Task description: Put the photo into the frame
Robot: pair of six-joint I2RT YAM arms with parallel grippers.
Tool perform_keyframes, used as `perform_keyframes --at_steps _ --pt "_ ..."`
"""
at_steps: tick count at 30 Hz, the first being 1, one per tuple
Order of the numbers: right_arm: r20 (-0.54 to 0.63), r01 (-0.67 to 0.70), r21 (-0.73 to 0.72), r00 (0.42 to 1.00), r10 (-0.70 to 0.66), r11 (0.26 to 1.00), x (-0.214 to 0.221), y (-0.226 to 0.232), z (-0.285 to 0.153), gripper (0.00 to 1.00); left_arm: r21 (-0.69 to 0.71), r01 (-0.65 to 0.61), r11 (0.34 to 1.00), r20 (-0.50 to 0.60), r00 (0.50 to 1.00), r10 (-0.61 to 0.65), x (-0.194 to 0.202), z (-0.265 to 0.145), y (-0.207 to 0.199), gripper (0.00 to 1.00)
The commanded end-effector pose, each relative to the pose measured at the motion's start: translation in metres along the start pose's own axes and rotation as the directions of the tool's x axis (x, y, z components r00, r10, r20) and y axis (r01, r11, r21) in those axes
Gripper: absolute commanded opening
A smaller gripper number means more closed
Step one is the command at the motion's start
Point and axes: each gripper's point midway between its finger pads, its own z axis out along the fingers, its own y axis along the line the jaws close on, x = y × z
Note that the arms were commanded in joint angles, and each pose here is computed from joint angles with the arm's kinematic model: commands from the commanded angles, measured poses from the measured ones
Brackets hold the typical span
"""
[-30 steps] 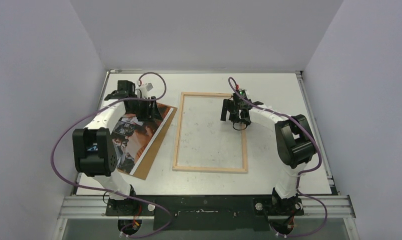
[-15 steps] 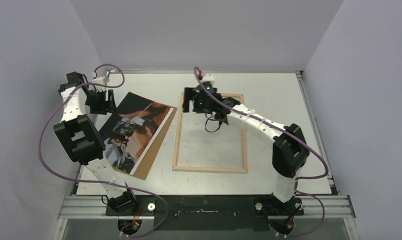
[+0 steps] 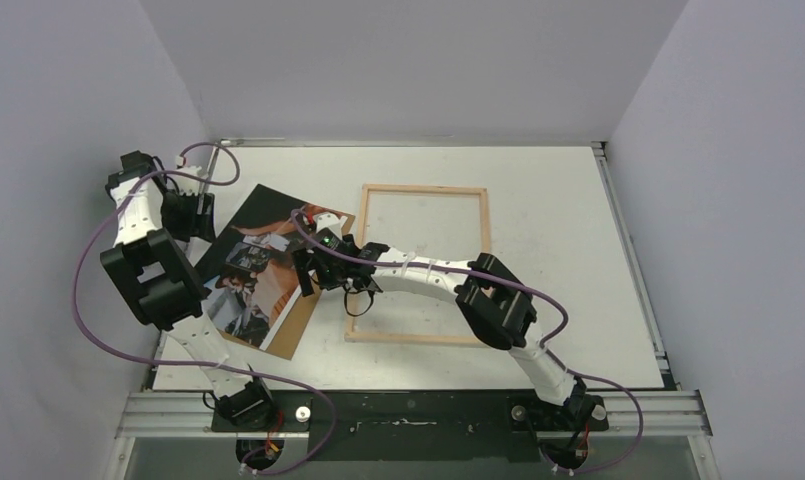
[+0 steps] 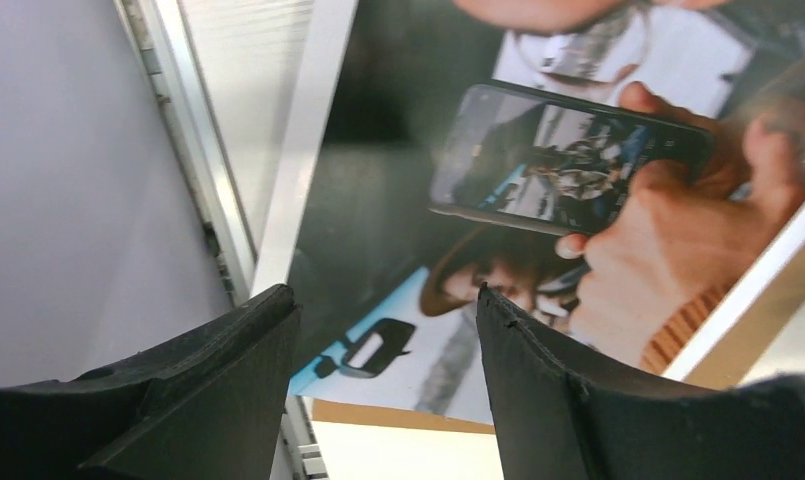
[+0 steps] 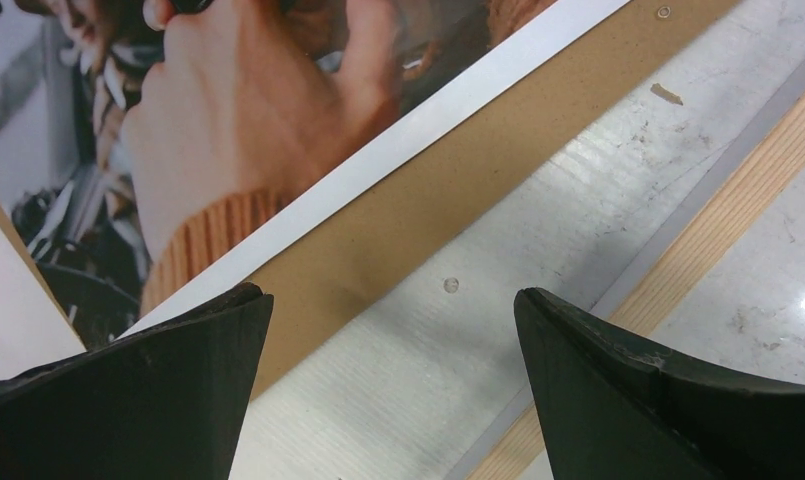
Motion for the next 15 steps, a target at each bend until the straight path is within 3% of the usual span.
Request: perform_keyframes --at_steps 1,7,15 --pt "0.063 -0.025 -0.012 0.998 0.026 1.000 -0.021 0.007 0.001 0.97 -0.071 -0.013 0.997 -0.011 1.000 0.013 -0.002 0.000 0.030 0.64" --pt "0.036 -0.027 0.045 0.999 0.025 0.999 -0.004 -0.015 0.014 0.98 -0.106 -0.011 0.994 -0.018 1.000 0.009 0.001 0.013 0.041 0.66" --pt "0.025 -0.053 0.096 0.998 0.051 0.994 -0.002 -0.042 0.016 0.98 -0.091 -0.042 0.995 -0.049 0.998 0.038 0.004 0.028 0.046 0.82"
